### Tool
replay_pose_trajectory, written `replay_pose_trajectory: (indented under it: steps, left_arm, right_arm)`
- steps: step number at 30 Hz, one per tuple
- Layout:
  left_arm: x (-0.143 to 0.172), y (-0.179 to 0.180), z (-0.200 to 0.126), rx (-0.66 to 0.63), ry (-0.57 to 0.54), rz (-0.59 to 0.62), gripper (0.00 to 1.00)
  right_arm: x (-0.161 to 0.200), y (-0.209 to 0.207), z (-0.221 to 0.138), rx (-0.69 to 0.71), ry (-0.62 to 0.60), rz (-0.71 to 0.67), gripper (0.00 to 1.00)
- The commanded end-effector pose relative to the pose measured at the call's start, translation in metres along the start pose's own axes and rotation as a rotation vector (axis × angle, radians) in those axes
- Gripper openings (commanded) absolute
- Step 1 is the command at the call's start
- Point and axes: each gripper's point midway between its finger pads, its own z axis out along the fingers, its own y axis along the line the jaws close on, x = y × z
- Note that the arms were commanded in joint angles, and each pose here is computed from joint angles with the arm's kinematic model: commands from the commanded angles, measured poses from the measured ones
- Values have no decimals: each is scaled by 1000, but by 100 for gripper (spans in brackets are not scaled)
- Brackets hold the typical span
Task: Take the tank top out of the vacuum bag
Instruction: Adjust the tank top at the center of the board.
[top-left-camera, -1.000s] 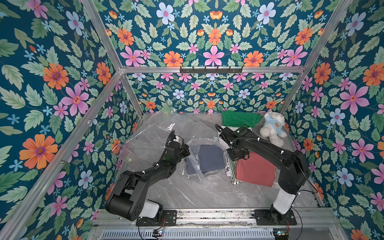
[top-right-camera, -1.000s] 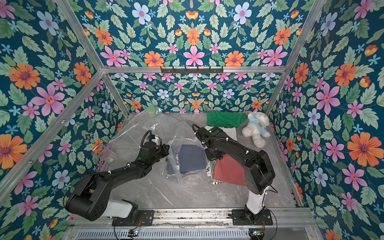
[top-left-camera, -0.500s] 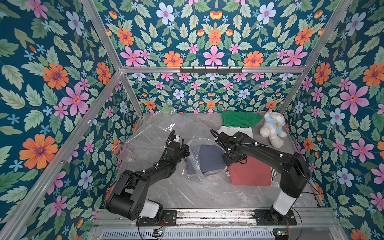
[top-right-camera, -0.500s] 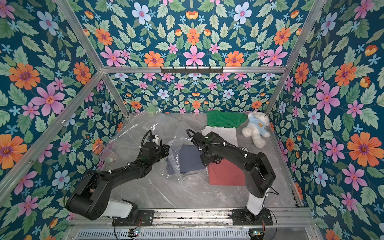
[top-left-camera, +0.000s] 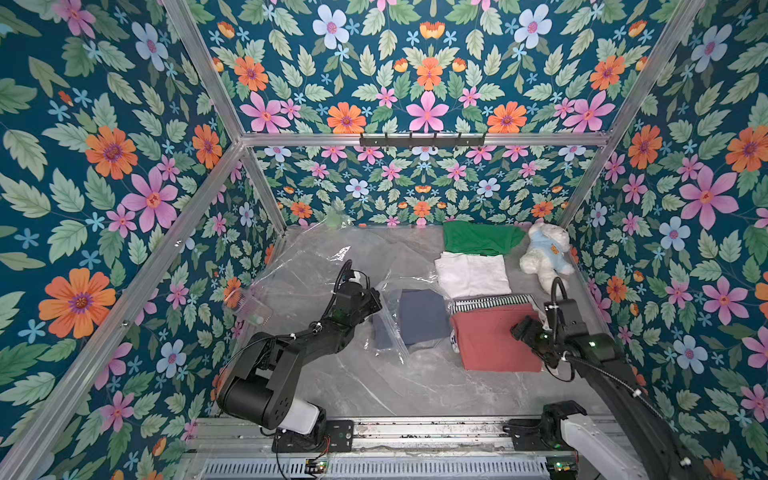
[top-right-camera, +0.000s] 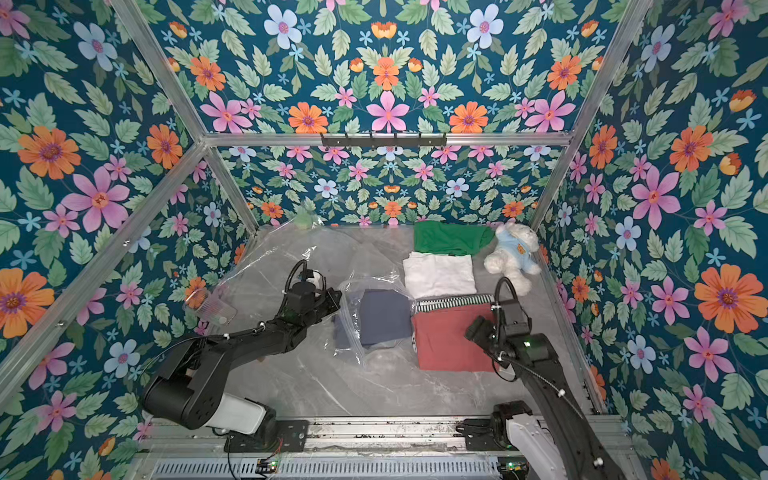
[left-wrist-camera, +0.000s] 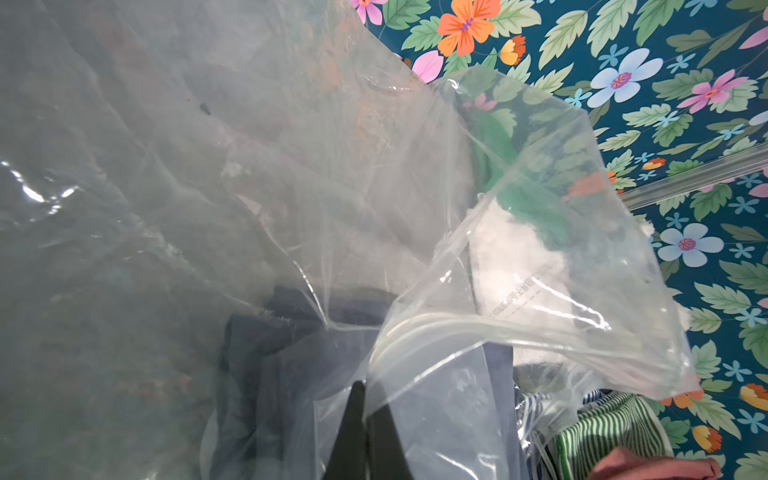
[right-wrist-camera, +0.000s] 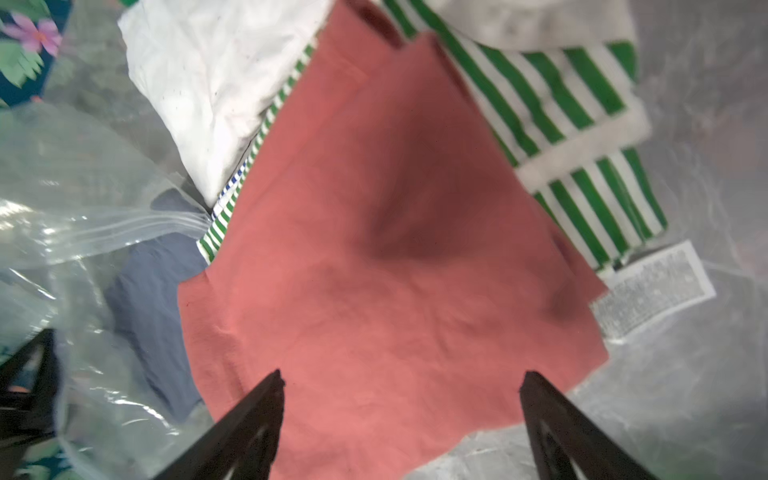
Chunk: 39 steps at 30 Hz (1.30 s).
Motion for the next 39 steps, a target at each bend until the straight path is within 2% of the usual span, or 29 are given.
replay_pose_trajectory:
  steps: [1,10,16,20,25,26,29,32,35,39]
  left_arm:
    - [-6,-9,3,36,-15,-10,0]
    - [-7,-11,3,34,-15,-5,0]
    - [-8,-8,1,23,-22,-2,0]
    - [-7,-9,4,33,-18,-9,0]
    - [-6,-10,5,37,-13,-5,0]
    - [-6,-10,5,35,-13,-2,0]
    - [-7,-9,3,28,-15,4,0]
    - [-7,-6,2,18,-21,5,0]
    - [-6,-6,2,22,-18,0,0]
    - [-6,-8,4,36,-15,-8,0]
  right_arm:
    - [15,-4,-3,-92,70,145,90]
    - [35,-44,0,38,82,272,93]
    - [51,-67,3,123,107,306,95]
    - [51,-63,20,57,100,360,95]
    - [38,-37,40,-120,78,429,92]
    - [37,-35,42,-141,71,447,87]
    - [31,-33,39,-165,39,462,56]
    - [25,-33,28,-160,-7,432,34]
    - [17,-29,18,-164,-52,380,16]
    - [7,-25,12,-153,-84,334,3]
